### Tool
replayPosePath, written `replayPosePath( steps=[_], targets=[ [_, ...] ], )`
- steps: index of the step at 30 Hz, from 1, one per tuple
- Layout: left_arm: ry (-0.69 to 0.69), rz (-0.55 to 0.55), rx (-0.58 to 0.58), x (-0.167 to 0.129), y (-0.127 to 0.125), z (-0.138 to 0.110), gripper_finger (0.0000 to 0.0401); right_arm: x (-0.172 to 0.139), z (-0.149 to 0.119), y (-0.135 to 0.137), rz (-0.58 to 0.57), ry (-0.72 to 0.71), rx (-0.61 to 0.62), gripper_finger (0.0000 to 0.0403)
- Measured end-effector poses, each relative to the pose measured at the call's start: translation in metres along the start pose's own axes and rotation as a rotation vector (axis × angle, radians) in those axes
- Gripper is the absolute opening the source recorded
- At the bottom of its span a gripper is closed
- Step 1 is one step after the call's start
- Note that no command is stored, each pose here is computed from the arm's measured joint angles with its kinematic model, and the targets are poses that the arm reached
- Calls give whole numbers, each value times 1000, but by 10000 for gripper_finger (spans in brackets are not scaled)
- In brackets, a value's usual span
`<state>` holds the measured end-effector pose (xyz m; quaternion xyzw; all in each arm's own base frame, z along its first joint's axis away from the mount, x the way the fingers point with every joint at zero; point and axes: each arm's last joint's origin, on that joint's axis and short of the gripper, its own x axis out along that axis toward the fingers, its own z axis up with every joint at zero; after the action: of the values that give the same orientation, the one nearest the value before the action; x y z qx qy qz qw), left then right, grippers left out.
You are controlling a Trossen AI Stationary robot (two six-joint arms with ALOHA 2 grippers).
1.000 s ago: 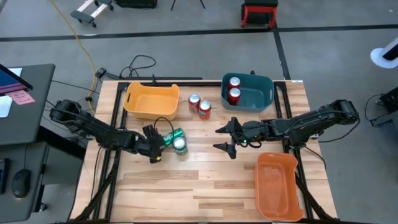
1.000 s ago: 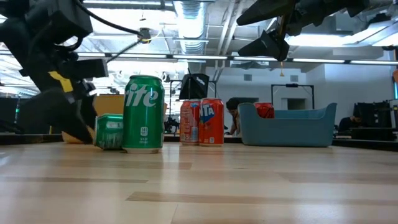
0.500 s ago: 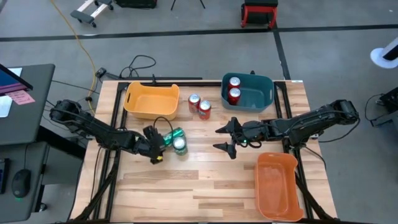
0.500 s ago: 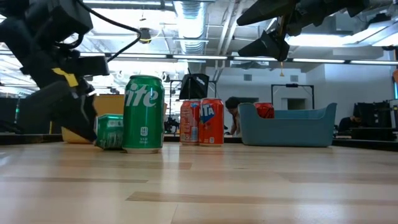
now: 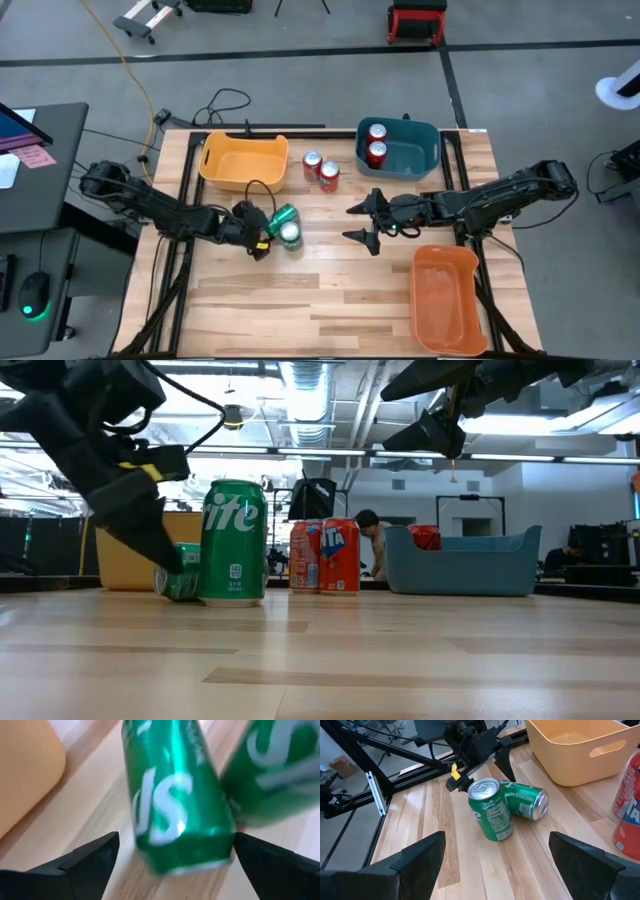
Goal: Sort soda cans
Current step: Put the left green soda can into the yellow bin
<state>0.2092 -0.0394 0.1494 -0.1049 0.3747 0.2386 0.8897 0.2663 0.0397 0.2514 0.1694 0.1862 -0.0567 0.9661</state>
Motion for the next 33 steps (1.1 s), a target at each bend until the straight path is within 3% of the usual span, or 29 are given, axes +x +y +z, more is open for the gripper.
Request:
replayPosePath(
  steps=[8, 15, 20, 33],
  targets=[
    [-56, -17, -72, 4, 2, 10, 390, 0, 0, 0, 0, 0, 0, 376],
    [-41, 13, -96, 12, 14, -4, 389, 0, 0, 0, 0, -1, 0, 376],
    [-116, -23, -46, 15, 15, -8, 387, 0, 1, 0, 0, -5, 1, 376],
    [-128, 27, 12, 20, 26, -6, 305, 0, 1, 0, 1, -7, 17, 376]
  ],
)
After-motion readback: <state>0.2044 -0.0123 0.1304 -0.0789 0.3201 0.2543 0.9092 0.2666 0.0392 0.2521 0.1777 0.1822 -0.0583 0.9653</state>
